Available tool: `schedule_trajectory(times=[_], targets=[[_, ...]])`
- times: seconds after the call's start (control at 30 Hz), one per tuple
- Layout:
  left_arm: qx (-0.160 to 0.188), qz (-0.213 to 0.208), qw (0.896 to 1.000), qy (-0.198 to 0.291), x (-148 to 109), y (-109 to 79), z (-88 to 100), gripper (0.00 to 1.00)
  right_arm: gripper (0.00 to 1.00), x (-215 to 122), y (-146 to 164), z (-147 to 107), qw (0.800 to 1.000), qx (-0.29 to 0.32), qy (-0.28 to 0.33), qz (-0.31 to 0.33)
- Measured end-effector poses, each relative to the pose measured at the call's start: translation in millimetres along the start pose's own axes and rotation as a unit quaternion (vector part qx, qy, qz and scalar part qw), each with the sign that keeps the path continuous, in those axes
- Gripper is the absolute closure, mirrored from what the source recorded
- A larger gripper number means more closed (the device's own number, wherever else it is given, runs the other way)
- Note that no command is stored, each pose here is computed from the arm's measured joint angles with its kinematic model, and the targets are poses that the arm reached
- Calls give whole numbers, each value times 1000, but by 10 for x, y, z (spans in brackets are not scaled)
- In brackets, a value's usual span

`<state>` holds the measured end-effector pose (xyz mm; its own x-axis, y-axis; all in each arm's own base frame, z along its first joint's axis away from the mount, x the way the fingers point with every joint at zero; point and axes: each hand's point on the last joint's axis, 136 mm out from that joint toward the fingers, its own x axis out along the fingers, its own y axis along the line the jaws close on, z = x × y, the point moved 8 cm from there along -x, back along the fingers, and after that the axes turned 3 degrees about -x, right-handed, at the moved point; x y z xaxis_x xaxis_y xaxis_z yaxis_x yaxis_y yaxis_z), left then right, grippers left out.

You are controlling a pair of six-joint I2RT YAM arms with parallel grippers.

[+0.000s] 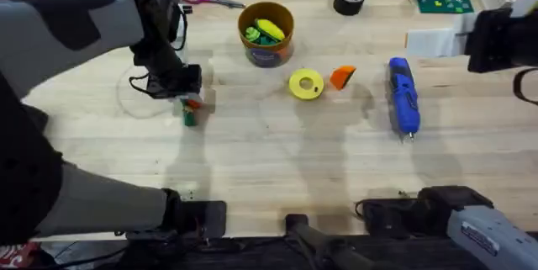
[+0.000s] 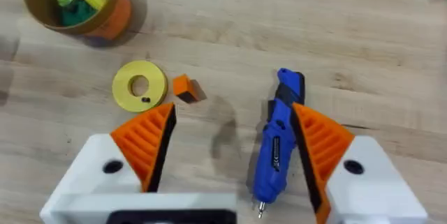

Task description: Pick up the gripper from the table and insert it into the empty holder that is missing its gripper. Then pick up a screw, insert it into the mounting hole, and use the screwdriver to tighten it. Finally, clean up the table by picking up the vegetable and placing it into the bucket.

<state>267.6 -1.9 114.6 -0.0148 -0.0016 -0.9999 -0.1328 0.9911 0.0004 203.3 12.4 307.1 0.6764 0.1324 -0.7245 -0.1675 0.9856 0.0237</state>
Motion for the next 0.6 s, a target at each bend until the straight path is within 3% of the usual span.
schedule_trajectory(times=[0.37, 0.47, 0.6], targets=[[1, -2, 1000, -9, -48, -8, 15, 997, 4, 0, 0, 0, 1000, 0, 0, 0], [7, -6, 999, -37, -220, -45, 39, 997, 4, 0, 0, 0, 1000, 0, 0, 0], [27, -19, 993, -112, -688, -164, 83, 997, 4, 0, 0, 0, 1000, 0, 0, 0]])
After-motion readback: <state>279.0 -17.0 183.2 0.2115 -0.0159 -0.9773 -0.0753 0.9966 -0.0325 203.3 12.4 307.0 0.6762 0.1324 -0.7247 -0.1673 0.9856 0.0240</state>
